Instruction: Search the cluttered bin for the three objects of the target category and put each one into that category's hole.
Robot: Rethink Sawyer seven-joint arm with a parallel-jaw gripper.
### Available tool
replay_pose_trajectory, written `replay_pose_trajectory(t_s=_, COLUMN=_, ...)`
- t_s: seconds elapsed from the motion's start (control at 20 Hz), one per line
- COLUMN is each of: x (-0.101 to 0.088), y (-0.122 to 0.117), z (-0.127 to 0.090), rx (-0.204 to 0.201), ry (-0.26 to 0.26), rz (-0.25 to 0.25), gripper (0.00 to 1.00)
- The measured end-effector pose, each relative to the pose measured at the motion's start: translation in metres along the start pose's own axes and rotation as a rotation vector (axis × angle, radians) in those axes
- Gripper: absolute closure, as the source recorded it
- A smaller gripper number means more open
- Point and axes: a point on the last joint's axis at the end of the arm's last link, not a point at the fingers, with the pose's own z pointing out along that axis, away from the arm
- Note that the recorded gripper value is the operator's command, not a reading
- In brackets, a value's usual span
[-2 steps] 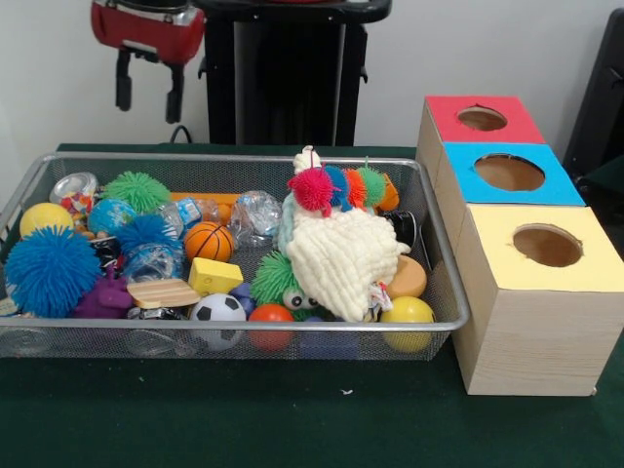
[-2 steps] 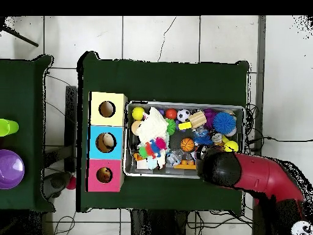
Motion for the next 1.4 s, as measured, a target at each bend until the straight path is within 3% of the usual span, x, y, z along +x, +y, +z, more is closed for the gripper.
replay_pose_trajectory(t_s=0.15, x=0.001, y=-0.013, z=0.006, rx=0.026, ry=-0.014, rz=-0.033, gripper=0.0)
replay_pose_trajectory(t_s=0.35, x=0.001, y=-0.028, z=0.022, rx=0.094, ry=-0.076, rz=-0.144, gripper=0.0)
replay_pose_trajectory(t_s=0.55, x=-0.002, y=-0.029, z=0.043, rx=0.135, ry=-0.14, rz=-0.255, gripper=0.0)
replay_pose_trajectory(t_s=0.7, x=-0.001, y=-0.022, z=0.063, rx=0.147, ry=-0.173, rz=-0.334, gripper=0.0)
replay_pose_trajectory(t_s=0.9, x=0.007, y=-0.011, z=0.088, rx=0.137, ry=-0.185, rz=-0.395, gripper=0.0)
replay_pose_trajectory(t_s=1.4, x=0.043, y=-0.01, z=0.126, rx=0.118, ry=-0.124, rz=-0.412, gripper=0.0)
